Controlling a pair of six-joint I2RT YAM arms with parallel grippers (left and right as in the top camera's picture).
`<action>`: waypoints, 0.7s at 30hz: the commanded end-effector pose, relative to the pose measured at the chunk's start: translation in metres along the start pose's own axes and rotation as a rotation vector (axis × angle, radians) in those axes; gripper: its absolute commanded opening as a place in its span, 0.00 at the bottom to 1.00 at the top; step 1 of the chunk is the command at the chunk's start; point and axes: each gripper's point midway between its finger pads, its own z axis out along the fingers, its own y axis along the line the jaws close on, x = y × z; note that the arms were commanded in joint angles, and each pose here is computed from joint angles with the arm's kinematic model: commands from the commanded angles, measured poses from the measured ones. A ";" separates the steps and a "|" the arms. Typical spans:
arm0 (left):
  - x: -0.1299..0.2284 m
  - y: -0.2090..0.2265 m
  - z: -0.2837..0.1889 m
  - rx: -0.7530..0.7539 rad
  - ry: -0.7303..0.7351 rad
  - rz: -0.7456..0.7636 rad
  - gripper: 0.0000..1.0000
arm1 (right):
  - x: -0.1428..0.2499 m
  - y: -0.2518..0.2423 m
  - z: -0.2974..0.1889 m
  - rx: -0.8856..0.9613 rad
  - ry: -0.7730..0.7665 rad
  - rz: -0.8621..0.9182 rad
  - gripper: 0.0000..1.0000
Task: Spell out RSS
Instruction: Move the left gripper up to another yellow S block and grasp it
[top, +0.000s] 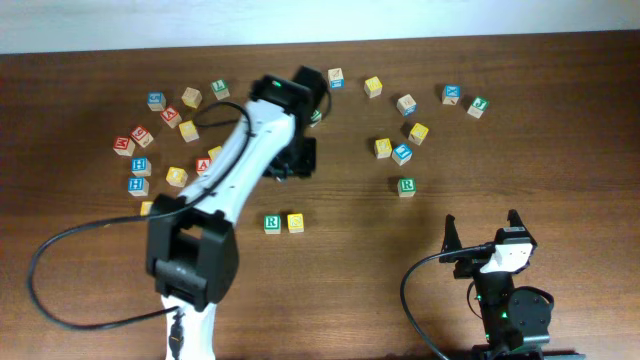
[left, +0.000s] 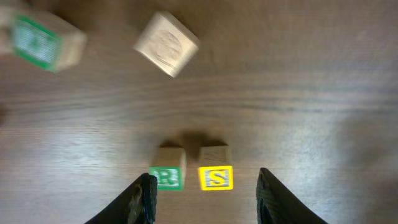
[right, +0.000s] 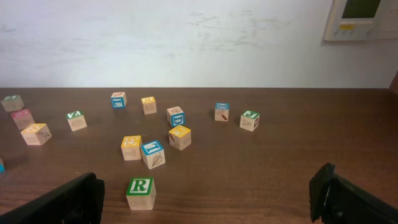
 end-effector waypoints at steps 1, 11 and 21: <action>-0.020 0.033 -0.061 0.053 -0.157 -0.071 0.50 | 0.003 -0.003 0.000 0.016 0.006 0.005 0.98; -0.028 0.107 -0.060 0.077 -0.134 -0.265 0.99 | 0.003 -0.003 0.000 0.016 0.006 0.005 0.98; -0.099 0.046 -0.070 0.137 -0.434 -0.087 0.95 | 0.003 -0.003 0.000 0.016 0.006 0.005 0.98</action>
